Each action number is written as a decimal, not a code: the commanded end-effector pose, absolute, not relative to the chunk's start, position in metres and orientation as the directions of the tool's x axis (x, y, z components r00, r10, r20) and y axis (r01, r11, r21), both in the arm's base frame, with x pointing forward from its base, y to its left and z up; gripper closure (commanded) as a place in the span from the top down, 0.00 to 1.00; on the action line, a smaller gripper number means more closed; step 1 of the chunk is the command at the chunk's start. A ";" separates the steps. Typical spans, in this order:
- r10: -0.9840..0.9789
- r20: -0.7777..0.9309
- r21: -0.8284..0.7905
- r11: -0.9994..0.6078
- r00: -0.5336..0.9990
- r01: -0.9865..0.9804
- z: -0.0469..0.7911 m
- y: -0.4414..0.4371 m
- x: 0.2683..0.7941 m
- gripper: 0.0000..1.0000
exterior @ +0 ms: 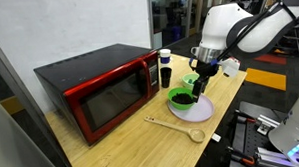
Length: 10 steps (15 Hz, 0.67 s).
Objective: Open the microwave door, place the dark green bowl in it, then close the microwave door
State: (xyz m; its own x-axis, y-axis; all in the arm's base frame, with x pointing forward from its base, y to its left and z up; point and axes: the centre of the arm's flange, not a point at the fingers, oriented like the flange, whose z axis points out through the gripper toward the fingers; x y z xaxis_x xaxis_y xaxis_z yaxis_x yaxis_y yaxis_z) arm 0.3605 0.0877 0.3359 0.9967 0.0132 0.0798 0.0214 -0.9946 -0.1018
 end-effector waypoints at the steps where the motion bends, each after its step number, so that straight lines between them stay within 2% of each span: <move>1: 0.087 0.063 -0.104 -0.990 0.994 0.093 0.305 0.086 0.374 1.00; 10: 0.323 0.093 -0.075 -0.941 0.942 0.330 0.279 0.111 0.367 1.00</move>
State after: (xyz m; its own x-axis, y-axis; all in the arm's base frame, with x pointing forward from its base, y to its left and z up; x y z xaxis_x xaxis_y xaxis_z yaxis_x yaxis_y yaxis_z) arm 0.3683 0.1057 0.2897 0.9643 0.2532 0.0775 0.2593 -0.9624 -0.0811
